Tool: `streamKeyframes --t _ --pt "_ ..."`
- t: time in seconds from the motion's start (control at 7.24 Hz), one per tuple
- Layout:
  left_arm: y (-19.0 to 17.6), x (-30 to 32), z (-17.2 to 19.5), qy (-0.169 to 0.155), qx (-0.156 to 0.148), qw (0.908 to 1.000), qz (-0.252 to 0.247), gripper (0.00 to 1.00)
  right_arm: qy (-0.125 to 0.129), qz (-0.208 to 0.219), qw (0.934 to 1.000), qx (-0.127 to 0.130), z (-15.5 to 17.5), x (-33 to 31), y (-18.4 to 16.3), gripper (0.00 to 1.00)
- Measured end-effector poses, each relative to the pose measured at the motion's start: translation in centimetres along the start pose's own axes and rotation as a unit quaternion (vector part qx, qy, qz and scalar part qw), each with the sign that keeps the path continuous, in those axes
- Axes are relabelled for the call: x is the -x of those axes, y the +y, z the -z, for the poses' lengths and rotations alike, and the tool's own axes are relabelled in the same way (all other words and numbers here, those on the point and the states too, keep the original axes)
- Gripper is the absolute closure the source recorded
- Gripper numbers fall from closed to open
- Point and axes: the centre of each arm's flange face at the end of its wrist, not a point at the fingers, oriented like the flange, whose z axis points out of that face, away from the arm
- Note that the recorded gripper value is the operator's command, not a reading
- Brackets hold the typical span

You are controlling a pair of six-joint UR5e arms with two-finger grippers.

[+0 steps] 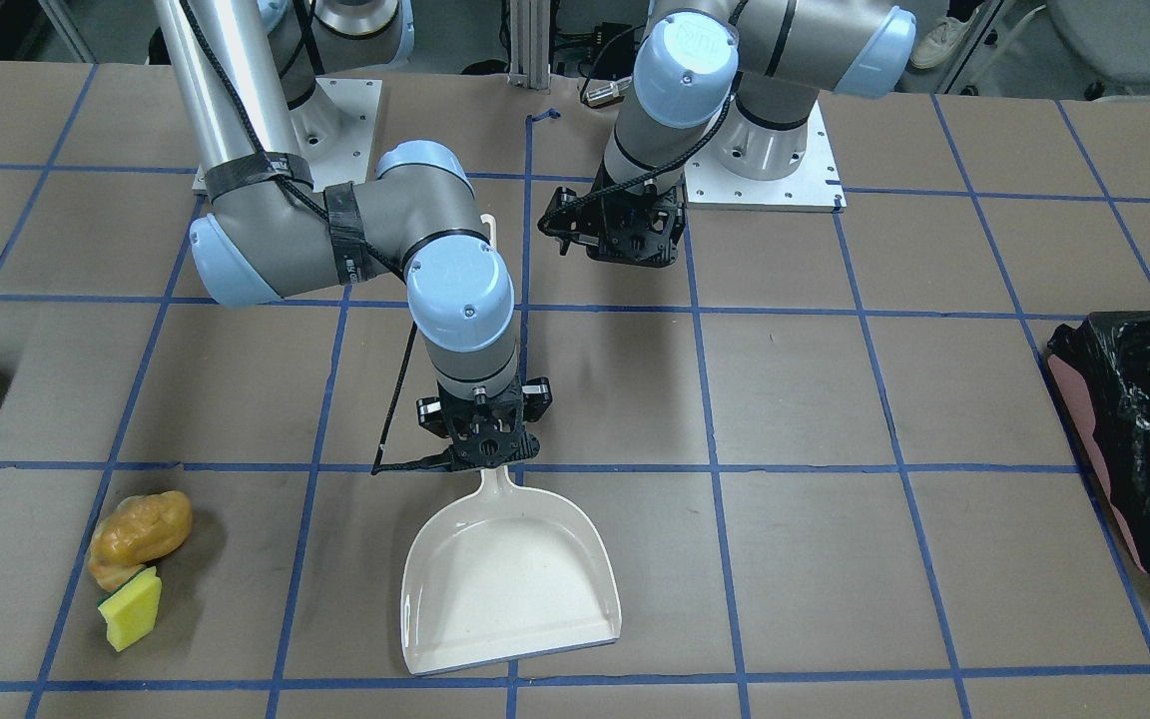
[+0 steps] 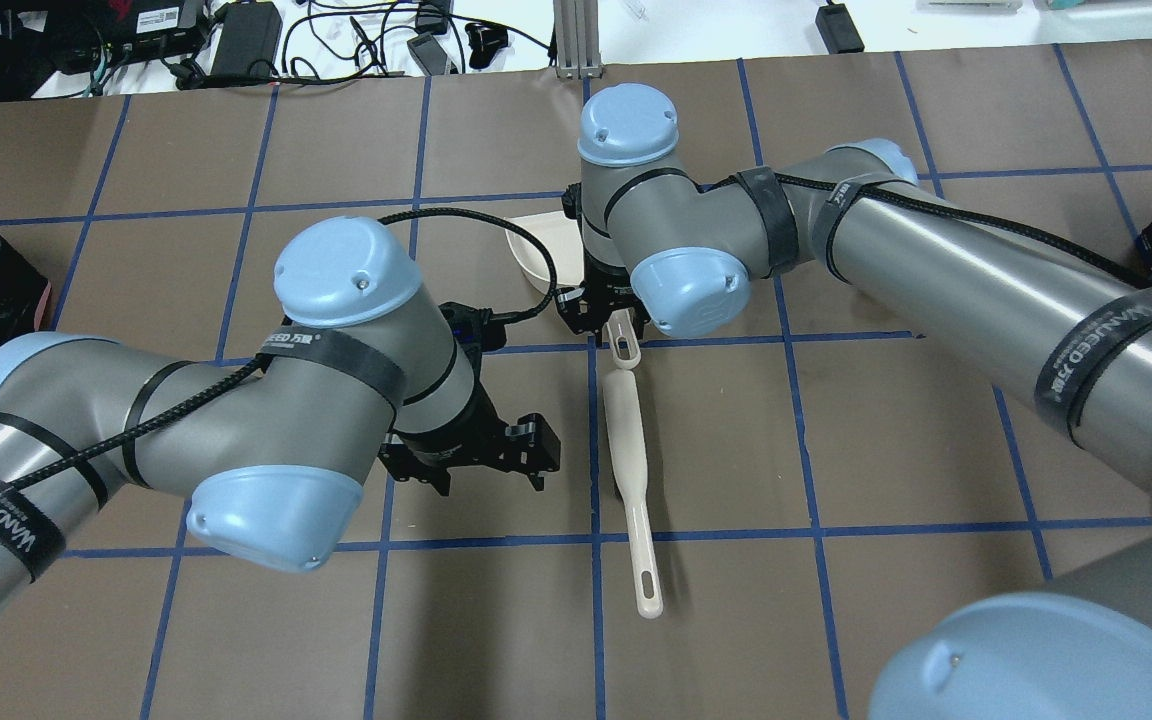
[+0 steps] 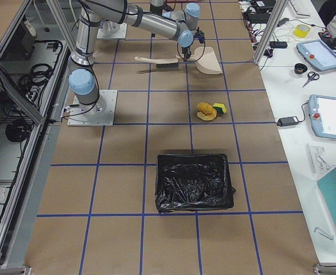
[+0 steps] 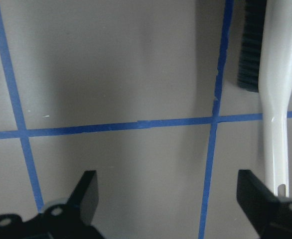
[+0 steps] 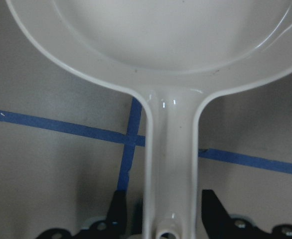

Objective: Sweep and dump trash in nearest bin

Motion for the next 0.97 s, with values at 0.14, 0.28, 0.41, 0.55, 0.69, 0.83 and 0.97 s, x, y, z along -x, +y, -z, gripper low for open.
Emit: streamKeyframes --t 0.14,0.28,0.41,0.55,0.69,0.83,0.97 --pt "0.2 -1.1 -0.6 0.000 0.001 1.0000 -0.006 0.02 0.000 -0.001 1.0000 -0.001 0.1 0.0 0.0 0.61" --pt "0.3 -1.7 -1.1 -0.001 0.002 1.0000 -0.008 0.02 -0.001 -0.001 1.0000 -0.002 0.2 0.0 0.0 0.62" --pt "0.3 -2.3 -1.6 -0.002 0.004 1.0000 -0.005 0.02 -0.001 -0.001 1.0000 -0.003 0.4 0.0 0.0 0.67" --pt "0.5 -3.0 -2.1 -0.003 0.005 1.0000 0.000 0.02 -0.002 -0.001 1.0000 -0.004 0.5 0.0 0.0 0.74" --pt "1.0 -3.9 -2.6 -0.006 0.007 1.0000 0.000 0.02 -0.003 -0.001 1.0000 -0.006 0.7 0.1 0.0 0.75" --pt "1.3 -4.6 -2.8 -0.006 0.004 1.0000 -0.001 0.02 -0.002 -0.001 0.9999 -0.015 1.6 -0.2 -0.4 0.76" --pt "1.6 -5.4 -2.9 -0.003 -0.004 1.0000 -0.004 0.02 0.000 -0.001 0.9995 -0.031 3.5 -0.8 -1.0 0.75"
